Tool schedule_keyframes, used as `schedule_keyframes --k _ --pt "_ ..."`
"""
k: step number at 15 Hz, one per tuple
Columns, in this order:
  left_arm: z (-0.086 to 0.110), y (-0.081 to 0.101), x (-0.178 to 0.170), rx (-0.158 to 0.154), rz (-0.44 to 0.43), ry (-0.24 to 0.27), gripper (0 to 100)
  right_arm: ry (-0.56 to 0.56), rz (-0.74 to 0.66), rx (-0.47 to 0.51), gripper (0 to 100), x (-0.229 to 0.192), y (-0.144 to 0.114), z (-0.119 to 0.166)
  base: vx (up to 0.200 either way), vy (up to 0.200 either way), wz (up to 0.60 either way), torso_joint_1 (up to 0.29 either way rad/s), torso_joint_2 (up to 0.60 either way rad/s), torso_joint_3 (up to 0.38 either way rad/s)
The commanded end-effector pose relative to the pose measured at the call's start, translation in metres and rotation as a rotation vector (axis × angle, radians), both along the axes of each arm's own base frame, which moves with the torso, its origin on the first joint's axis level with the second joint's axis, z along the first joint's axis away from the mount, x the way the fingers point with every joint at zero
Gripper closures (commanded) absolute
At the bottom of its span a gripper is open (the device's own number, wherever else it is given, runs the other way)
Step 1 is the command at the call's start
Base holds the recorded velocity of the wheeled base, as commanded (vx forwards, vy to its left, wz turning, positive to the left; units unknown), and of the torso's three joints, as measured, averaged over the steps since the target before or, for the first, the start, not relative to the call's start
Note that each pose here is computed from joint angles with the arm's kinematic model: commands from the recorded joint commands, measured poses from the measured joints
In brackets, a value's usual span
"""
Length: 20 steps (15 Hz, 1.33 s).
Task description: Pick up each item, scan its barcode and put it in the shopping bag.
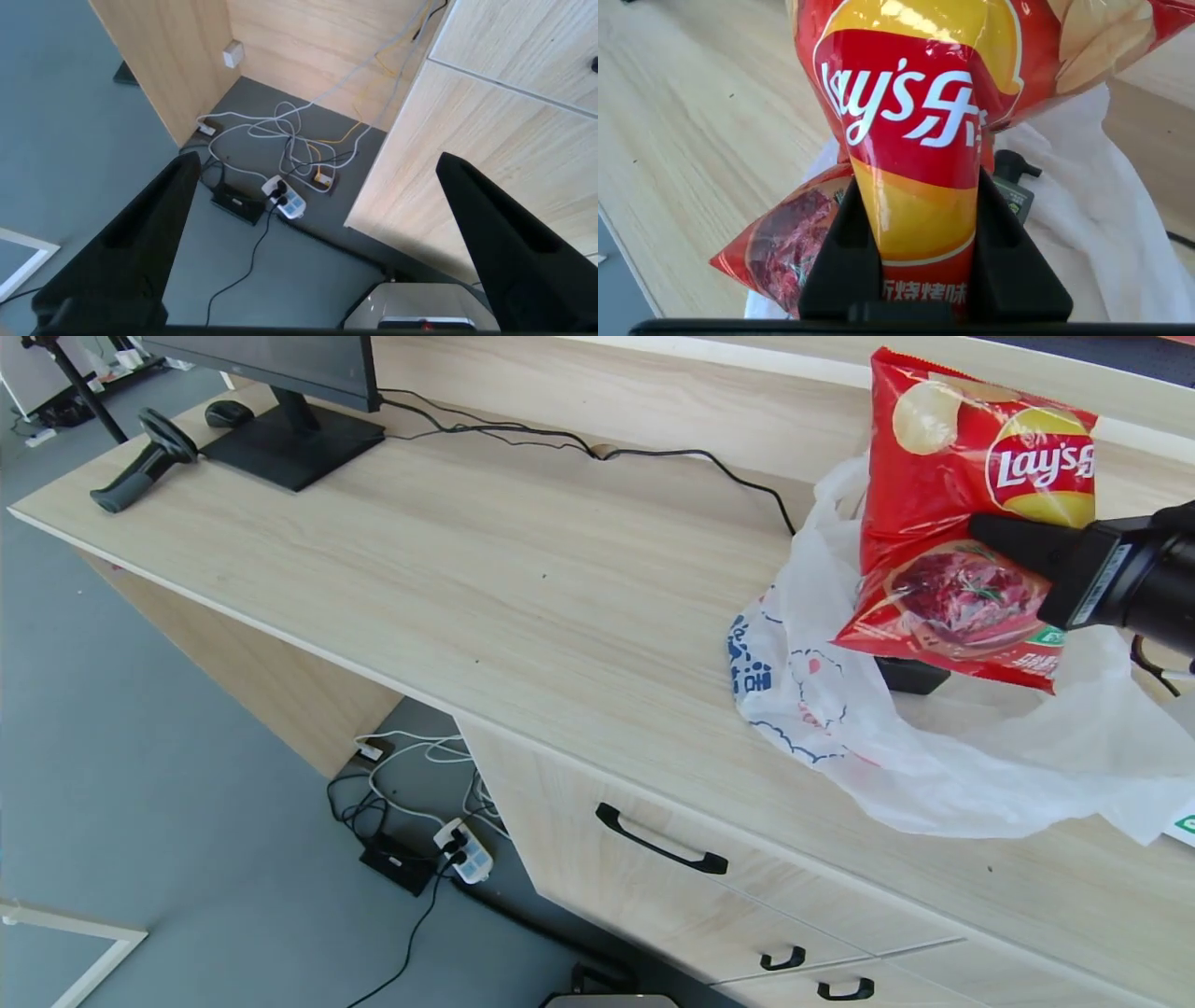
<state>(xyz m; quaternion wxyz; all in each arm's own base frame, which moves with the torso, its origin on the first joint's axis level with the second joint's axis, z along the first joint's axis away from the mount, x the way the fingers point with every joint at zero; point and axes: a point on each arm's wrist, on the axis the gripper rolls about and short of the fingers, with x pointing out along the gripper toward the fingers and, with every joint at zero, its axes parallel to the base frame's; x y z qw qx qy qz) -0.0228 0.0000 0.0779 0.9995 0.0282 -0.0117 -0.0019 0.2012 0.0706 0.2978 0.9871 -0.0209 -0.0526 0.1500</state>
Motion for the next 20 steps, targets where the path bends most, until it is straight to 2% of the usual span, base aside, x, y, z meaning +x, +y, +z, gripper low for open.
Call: schedule_keyframes --k 1,4,6,8,13,16,20 --pt "0.0 0.0 0.0 -0.001 0.0 0.0 0 0.032 -0.004 -0.013 100 0.001 0.0 -0.01 0.0 0.0 0.0 0.0 0.0 0.0" --pt "0.0 0.0 0.0 0.005 0.0 0.0 0 0.039 -0.029 -0.019 100 0.004 -0.001 -0.012 0.0 0.0 0.0 0.0 0.0 0.0" --pt "0.0 0.0 0.0 0.005 0.002 0.0 0 0.016 -0.083 -0.01 100 0.007 -0.012 -0.005 0.0 0.0 0.0 0.0 0.0 0.0" --pt "0.0 0.0 0.0 0.007 0.0 0.002 0 0.041 -0.129 -0.019 100 0.009 -0.022 -0.013 0.0 0.0 0.0 0.0 0.0 0.0" --pt "0.0 0.0 0.0 0.008 -0.001 0.003 0 0.039 -0.207 -0.04 100 0.017 -0.025 -0.015 0.0 0.0 0.0 0.0 0.0 0.0" --pt "0.0 0.0 0.0 0.008 -0.002 0.005 0 0.025 -0.265 -0.004 100 0.018 -0.033 -0.013 0.0 0.0 0.0 0.0 0.0 0.0" --pt "0.0 0.0 0.0 0.008 0.0 0.003 0 0.093 -0.225 -0.057 100 0.005 -0.028 -0.039 0.0 0.0 0.0 0.0 0.0 0.0"
